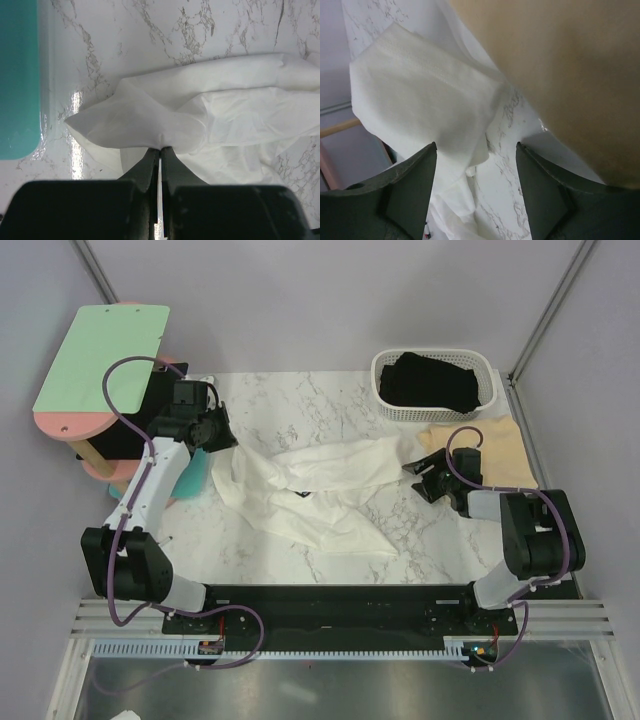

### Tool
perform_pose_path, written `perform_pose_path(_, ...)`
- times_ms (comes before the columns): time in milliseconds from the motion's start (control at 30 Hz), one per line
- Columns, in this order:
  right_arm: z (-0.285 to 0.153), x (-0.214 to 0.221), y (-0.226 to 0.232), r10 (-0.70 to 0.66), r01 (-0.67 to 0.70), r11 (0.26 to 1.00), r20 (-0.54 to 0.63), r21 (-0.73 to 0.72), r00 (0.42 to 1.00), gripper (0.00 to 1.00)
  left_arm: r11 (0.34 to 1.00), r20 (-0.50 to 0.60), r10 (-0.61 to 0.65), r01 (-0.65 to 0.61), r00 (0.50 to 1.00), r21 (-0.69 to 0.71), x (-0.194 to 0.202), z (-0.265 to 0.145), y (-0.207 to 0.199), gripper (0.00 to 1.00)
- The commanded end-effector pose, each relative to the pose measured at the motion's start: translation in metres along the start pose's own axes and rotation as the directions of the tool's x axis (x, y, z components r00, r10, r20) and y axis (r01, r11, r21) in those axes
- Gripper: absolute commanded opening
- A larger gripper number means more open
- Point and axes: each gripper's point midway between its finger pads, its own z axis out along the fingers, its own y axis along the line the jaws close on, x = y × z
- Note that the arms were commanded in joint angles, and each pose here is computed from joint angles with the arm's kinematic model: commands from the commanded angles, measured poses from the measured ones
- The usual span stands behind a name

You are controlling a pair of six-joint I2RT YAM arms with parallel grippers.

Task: Fold and stack the t-shirts
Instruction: Flatten out the tshirt

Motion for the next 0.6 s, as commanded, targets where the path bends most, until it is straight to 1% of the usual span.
perform_pose_path(0, 0.013, -0.004, -0.011, 0.083, -0.083, 0.997, 0.036, -0.003, 0.996, 0.70, 1.000, 0.051, 0.031, -0.031, 0.998, 0.006, -0.009, -0.007, 0.000, 0.02)
perform_pose_path(67, 0.017, -0.006, -0.011, 0.104, -0.103, 0.995, 0.045, -0.015, 0.994, 0.69, 0.999, 0.050, 0.032, -0.032, 0.998, 0.004, -0.009, -0.006, 0.001, 0.02)
perform_pose_path(167, 0.022, -0.007, -0.008, 0.113, -0.111, 0.993, 0.047, -0.038, 0.992, 0.56, 0.999, 0.052, 0.037, -0.037, 0.998, 0.003, -0.009, -0.007, 0.001, 0.02)
perform_pose_path(200, 0.023, -0.008, -0.007, 0.128, -0.125, 0.991, 0.050, -0.046, 0.991, 0.46, 0.999, 0.050, 0.035, -0.035, 0.998, 0.001, -0.008, -0.007, 0.001, 0.02)
perform_pose_path(267, 0.022, -0.011, 0.000, 0.122, -0.118, 0.990, 0.056, -0.073, 0.991, 0.33, 0.999, 0.053, 0.037, -0.037, 0.998, -0.003, -0.008, -0.008, 0.002, 0.02)
perform_pose_path(300, 0.022, -0.013, 0.006, 0.110, -0.104, 0.991, 0.062, -0.086, 0.992, 0.20, 0.999, 0.052, 0.035, -0.035, 0.998, -0.004, -0.008, -0.008, 0.002, 0.02)
perform_pose_path(367, 0.017, -0.016, 0.013, 0.093, -0.086, 0.991, 0.073, -0.098, 0.993, 0.10, 0.999, 0.057, 0.037, -0.037, 0.998, -0.007, -0.009, -0.009, 0.003, 0.02)
perform_pose_path(400, 0.014, -0.020, 0.020, 0.062, -0.053, 0.993, 0.087, -0.110, 0.994, 0.03, 0.999, 0.061, 0.036, -0.035, 0.998, -0.008, -0.009, -0.010, 0.003, 0.02)
perform_pose_path(467, 0.004, -0.026, 0.029, 0.024, -0.012, 0.995, 0.119, -0.103, 0.993, 0.00, 0.999, 0.068, 0.035, -0.034, 0.997, -0.012, -0.010, -0.012, 0.003, 0.02)
perform_pose_path(567, -0.014, -0.039, 0.053, -0.072, 0.091, 0.990, 0.172, -0.105, 0.982, 0.00, 0.999, 0.090, 0.035, -0.034, 0.995, -0.005, -0.015, -0.019, 0.001, 0.02)
